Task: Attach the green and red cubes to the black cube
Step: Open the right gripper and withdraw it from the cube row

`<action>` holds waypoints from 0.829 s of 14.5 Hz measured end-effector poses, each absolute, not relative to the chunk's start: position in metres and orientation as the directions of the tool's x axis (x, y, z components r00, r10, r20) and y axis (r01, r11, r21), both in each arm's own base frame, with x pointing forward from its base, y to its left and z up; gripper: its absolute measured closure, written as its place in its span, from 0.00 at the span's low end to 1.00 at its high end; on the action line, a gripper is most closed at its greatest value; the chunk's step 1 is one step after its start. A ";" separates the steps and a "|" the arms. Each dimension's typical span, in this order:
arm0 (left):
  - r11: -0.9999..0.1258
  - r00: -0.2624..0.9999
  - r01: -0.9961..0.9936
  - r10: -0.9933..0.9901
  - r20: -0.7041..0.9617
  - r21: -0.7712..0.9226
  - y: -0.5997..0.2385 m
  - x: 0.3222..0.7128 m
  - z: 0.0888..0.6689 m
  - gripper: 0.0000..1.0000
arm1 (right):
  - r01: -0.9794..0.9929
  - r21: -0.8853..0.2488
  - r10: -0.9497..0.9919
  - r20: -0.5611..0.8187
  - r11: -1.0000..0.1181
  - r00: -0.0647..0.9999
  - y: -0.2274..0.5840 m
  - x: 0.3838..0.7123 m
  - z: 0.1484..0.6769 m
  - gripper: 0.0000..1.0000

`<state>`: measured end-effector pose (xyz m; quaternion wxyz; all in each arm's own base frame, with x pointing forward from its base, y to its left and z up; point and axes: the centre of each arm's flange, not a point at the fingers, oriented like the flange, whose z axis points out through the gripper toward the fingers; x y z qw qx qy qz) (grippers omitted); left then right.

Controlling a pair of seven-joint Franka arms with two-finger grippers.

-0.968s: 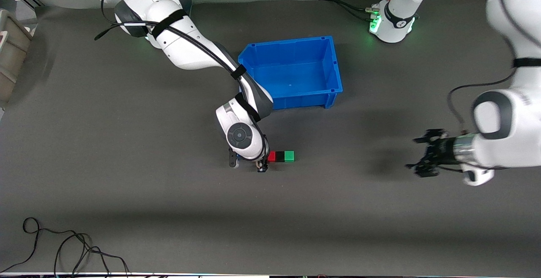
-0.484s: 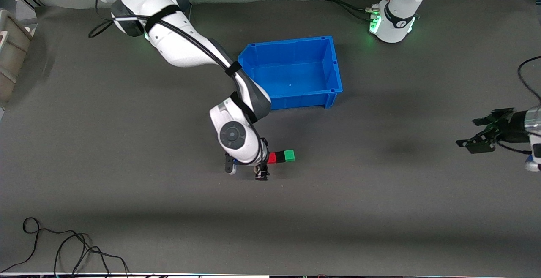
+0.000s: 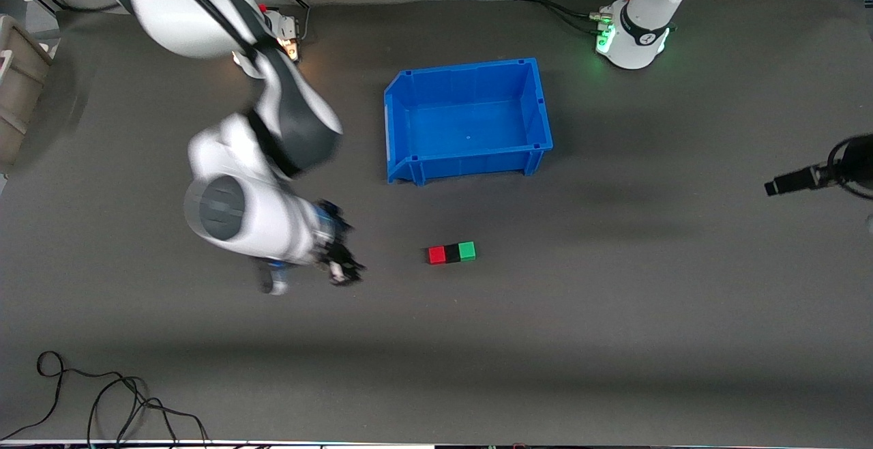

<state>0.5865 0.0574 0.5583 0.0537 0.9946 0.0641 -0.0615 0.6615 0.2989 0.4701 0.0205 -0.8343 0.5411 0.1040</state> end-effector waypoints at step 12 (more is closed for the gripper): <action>-0.998 0.998 -0.053 -0.055 -0.035 0.035 -0.014 0.559 0.618 0.00 | -0.298 -0.035 -0.279 -0.259 -0.954 0.925 -0.018 0.583 0.592 0.11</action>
